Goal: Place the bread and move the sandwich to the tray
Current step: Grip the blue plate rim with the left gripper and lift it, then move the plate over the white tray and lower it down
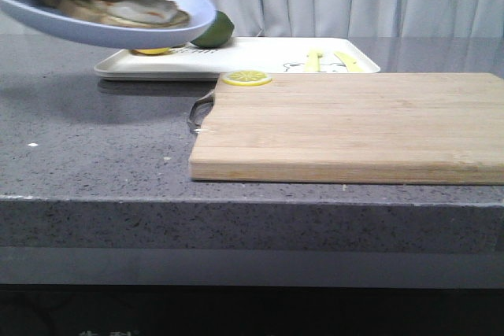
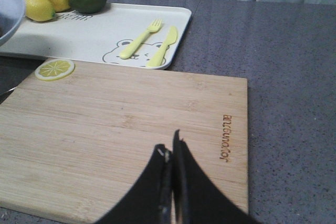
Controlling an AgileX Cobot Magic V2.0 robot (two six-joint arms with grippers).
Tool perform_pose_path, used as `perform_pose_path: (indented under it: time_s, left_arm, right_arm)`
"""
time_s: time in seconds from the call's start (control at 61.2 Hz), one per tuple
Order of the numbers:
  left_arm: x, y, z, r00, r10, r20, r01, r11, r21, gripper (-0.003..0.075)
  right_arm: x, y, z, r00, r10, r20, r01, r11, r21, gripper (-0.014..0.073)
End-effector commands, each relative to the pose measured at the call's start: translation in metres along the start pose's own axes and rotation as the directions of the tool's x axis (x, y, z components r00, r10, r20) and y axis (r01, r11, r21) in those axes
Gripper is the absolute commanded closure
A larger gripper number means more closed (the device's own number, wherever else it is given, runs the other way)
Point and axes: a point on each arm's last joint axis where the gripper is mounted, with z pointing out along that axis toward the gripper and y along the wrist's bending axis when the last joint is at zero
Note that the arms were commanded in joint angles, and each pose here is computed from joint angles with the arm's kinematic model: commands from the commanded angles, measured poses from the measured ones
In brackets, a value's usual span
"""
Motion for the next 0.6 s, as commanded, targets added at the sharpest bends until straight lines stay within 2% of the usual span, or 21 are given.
perform_pose_path:
  time_s: [0.0,0.18,0.327,0.588]
  left_arm:
    - [-0.029,-0.032,-0.009,0.995,-0.020,0.101,0.009,0.994,0.113,0.0741]
    - [-0.062,-0.057,0.029,0.998,0.010,0.069,-0.022,0.984,0.178,0.0741]
    - [-0.079,-0.065,0.057,0.999,0.005,0.053,-0.016,0.978,0.206,0.0741]
    - [-0.085,-0.069,0.095,0.999,0.006,0.046,-0.017,0.971,0.237,0.0741]
  right_arm:
    - [-0.016,0.001,-0.003,0.995,-0.004,0.100,0.005,1.000,-0.010,0.0655]
    - [-0.015,0.001,-0.002,0.995,-0.002,0.096,0.003,1.000,-0.010,0.0655]
    - [-0.015,0.001,-0.002,0.996,-0.002,0.093,0.003,1.000,-0.009,0.0655]
    - [-0.015,0.001,-0.002,0.996,-0.002,0.092,0.003,1.000,-0.009,0.0655]
